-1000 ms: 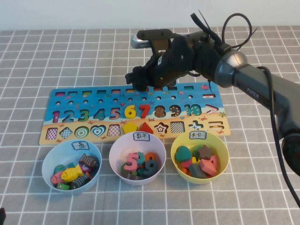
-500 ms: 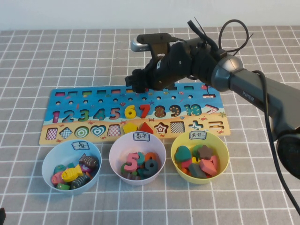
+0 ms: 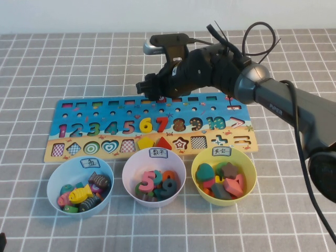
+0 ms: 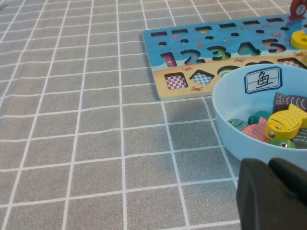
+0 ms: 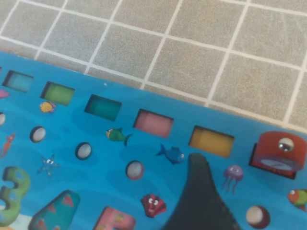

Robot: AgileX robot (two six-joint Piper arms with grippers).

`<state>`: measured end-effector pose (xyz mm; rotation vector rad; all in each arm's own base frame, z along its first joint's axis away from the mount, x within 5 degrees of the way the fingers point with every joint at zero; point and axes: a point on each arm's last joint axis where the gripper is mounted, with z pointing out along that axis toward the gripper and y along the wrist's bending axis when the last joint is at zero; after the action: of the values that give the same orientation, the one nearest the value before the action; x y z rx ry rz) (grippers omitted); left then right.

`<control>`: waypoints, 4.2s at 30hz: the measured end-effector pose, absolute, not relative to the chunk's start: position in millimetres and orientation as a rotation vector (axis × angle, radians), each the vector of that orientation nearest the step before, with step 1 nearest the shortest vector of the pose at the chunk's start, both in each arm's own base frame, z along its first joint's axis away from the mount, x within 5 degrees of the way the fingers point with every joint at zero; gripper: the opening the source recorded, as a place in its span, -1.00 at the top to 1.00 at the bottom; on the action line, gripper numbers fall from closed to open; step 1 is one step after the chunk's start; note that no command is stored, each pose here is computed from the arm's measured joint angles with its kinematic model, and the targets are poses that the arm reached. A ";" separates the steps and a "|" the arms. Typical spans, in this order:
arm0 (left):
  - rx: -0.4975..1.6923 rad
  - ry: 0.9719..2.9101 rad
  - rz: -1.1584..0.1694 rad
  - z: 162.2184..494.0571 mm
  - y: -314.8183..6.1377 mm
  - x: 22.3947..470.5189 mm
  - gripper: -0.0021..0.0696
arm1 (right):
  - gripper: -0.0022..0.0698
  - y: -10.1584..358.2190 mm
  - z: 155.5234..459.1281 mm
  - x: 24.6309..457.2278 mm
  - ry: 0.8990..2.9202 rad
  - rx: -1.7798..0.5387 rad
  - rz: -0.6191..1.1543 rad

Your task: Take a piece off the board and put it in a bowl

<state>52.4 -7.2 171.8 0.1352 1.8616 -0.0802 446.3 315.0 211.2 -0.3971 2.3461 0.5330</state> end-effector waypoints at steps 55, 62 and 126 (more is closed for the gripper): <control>0.135 1.862 -0.080 171.8 -7.2 52.4 0.93 | -0.23 318.6 178.1 455.6 2.342 -0.361 0.515; 0.135 1.862 -0.080 171.8 -7.2 52.4 0.93 | -0.23 318.8 179.3 456.9 2.321 -0.360 0.515; 0.135 1.862 -0.080 171.8 -7.2 52.4 0.94 | 0.37 307.6 213.9 452.2 2.313 -0.380 0.445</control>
<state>52.4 -7.2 171.8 0.1352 1.8616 -0.0802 452.2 307.6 213.9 -0.3801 2.3135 0.4454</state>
